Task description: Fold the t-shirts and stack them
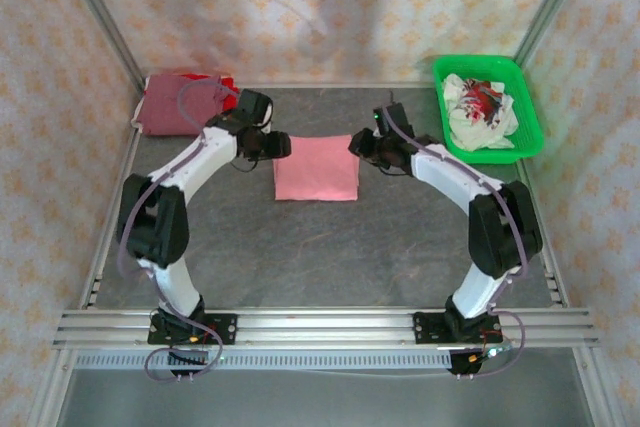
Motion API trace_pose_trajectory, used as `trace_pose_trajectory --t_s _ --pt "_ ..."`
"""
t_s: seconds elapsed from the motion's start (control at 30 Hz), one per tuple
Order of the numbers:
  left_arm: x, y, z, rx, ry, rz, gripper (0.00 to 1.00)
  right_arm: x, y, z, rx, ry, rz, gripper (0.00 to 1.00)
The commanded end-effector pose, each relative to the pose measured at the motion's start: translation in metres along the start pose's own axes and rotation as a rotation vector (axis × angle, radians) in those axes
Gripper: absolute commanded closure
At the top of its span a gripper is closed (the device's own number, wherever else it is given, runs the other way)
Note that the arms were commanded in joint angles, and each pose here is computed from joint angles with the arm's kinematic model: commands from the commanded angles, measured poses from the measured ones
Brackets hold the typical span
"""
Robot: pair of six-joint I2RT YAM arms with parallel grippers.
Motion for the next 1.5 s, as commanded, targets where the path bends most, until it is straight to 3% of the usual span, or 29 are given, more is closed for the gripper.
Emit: trace_pose_trajectory --t_s 0.0,0.27,0.53,0.8,0.93,1.0,1.13,1.47 --pt "0.022 0.003 0.000 0.004 0.040 -0.067 0.50 0.019 0.012 0.018 -0.050 -0.107 0.053 0.83" --pt "0.088 0.034 0.008 -0.018 0.037 0.028 0.58 0.087 0.031 0.000 0.010 -0.097 0.153 0.91" --pt "0.107 0.095 0.022 -0.071 0.009 0.093 0.61 0.100 0.075 -0.045 0.051 -0.022 0.214 0.94" --pt "0.047 0.127 0.022 -0.163 0.069 0.028 0.64 0.055 0.129 -0.047 0.042 -0.032 0.275 0.94" --pt "0.007 0.115 0.018 -0.170 0.067 -0.036 0.52 0.021 0.115 -0.030 0.051 -0.055 0.196 0.81" --pt "-0.005 0.105 0.019 -0.185 0.065 -0.051 0.51 0.007 0.100 -0.026 0.042 -0.014 0.127 0.73" --pt "-0.008 0.094 0.030 -0.239 0.037 -0.034 0.40 -0.004 0.073 -0.042 0.068 0.128 0.037 0.56" --pt "0.026 0.098 0.026 -0.164 0.043 0.078 0.33 0.020 0.074 -0.058 0.102 0.165 0.105 0.51"
Point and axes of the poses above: each hand's point on the last joint's axis, 136 mm out from that joint toward the fingers, its own x axis out along the fingers, its own z axis along the line the jaws close on, y = z × x, the point moved 7 cm from there along -x, back along the fingers, and after that the axes turned 1 degree about x, right-handed, at the moved point
